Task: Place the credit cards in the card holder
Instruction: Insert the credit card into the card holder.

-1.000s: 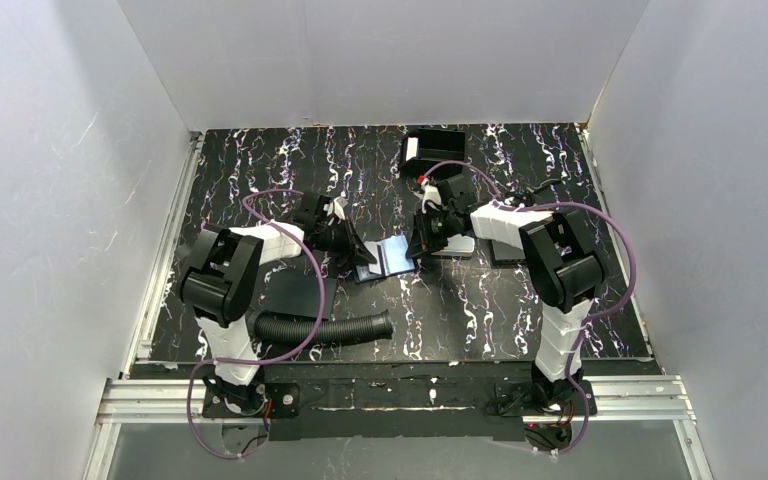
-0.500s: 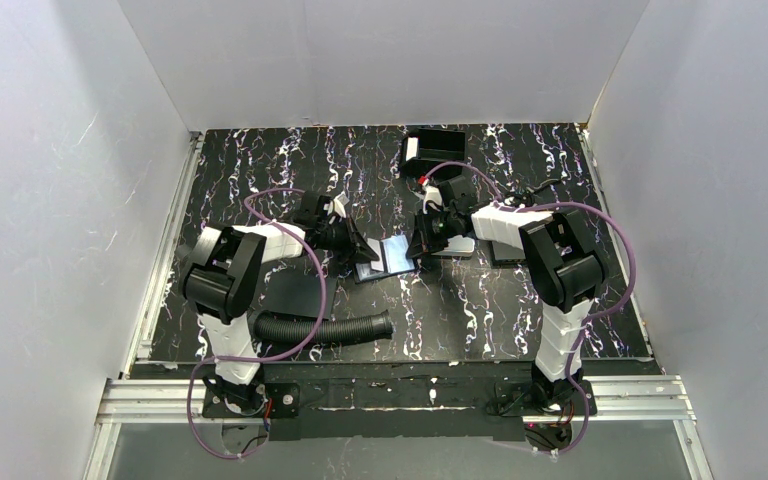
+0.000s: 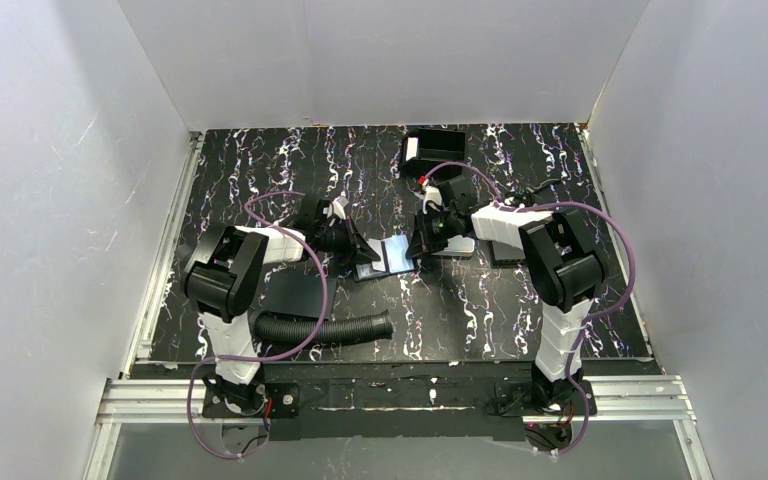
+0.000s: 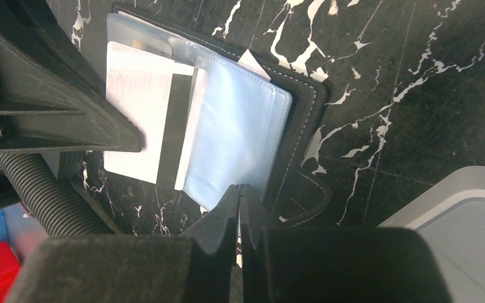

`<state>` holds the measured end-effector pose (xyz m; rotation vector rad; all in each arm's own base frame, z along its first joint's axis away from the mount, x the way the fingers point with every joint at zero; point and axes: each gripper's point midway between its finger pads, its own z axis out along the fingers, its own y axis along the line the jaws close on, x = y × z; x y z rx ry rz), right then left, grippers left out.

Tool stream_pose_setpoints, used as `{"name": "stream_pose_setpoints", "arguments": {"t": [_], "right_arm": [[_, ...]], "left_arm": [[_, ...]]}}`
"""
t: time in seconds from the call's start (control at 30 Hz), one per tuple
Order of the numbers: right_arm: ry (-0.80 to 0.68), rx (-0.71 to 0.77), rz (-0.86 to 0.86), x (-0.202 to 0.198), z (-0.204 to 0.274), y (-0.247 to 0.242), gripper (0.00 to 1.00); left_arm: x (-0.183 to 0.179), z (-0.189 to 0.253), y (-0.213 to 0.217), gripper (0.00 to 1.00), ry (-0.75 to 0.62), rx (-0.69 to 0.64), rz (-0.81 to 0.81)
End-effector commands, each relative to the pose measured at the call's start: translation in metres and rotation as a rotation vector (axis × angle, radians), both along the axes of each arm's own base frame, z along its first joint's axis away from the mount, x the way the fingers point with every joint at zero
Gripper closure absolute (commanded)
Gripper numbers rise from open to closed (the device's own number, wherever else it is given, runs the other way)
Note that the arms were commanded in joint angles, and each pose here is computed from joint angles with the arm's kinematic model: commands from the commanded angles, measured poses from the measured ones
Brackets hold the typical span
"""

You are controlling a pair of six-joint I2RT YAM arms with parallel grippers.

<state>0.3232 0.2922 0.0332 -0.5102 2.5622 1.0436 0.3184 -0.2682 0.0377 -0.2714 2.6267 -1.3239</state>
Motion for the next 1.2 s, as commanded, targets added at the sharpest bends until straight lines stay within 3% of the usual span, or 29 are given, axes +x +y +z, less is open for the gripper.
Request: {"name": "stream_pose_setpoints", "arguments": {"t": [0.0, 0.8, 1.17], "right_arm": [[0.019, 0.004, 0.007, -0.004, -0.011, 0.001, 0.92], [0.031, 0.004, 0.017, -0.009, -0.015, -0.001, 0.93], [0.036, 0.011, 0.019, -0.010, -0.016, 0.000, 0.93]], "left_arm": [[-0.006, -0.002, -0.001, 1.00, -0.012, -0.012, -0.013], [0.012, 0.006, 0.012, 1.00, -0.215, 0.087, -0.044], [0.014, 0.011, 0.008, 1.00, -0.188, 0.060, -0.024]]}}
